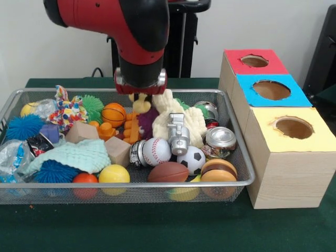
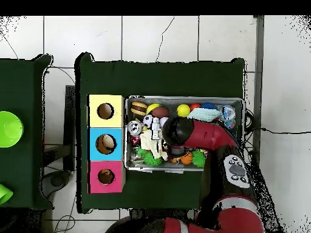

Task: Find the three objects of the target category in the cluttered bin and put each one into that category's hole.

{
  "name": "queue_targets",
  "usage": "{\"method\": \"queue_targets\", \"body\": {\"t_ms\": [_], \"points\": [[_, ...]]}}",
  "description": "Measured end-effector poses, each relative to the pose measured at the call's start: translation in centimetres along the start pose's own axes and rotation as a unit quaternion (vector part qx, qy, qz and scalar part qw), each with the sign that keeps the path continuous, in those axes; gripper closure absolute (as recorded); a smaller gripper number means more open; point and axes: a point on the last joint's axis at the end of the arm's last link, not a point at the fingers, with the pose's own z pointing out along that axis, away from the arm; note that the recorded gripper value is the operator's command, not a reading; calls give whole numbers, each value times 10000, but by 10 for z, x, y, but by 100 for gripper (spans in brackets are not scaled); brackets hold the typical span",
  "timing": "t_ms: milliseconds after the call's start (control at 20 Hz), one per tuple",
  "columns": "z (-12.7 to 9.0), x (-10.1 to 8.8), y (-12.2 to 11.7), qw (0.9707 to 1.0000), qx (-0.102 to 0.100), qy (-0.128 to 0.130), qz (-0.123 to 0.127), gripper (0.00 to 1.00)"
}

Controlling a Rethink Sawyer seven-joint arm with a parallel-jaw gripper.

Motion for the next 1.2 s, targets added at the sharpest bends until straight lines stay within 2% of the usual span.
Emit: {"method": "queue_targets", "body": {"t_ms": [100,200,300,350,450,550,650,750,850,950,1050,1200], "points": [[-26,5,7,9993,-18,385,-38,100],[-49,7,12,9983,-23,574,-63,100],[-66,6,16,9981,0,604,-82,100],[-83,5,19,9988,48,481,-98,100],[-95,3,22,9994,84,315,-102,100],[-112,2,26,9999,89,-47,-73,100],[-125,3,32,9992,40,-392,-15,100],[-138,10,42,9967,-56,-809,86,100],[-151,25,56,9926,-170,-1181,218,100],[-156,36,65,9903,-222,-1344,285,100],[-162,63,83,9877,-283,-1493,367,100],[-164,100,106,9876,-339,-1477,400,100]]}}
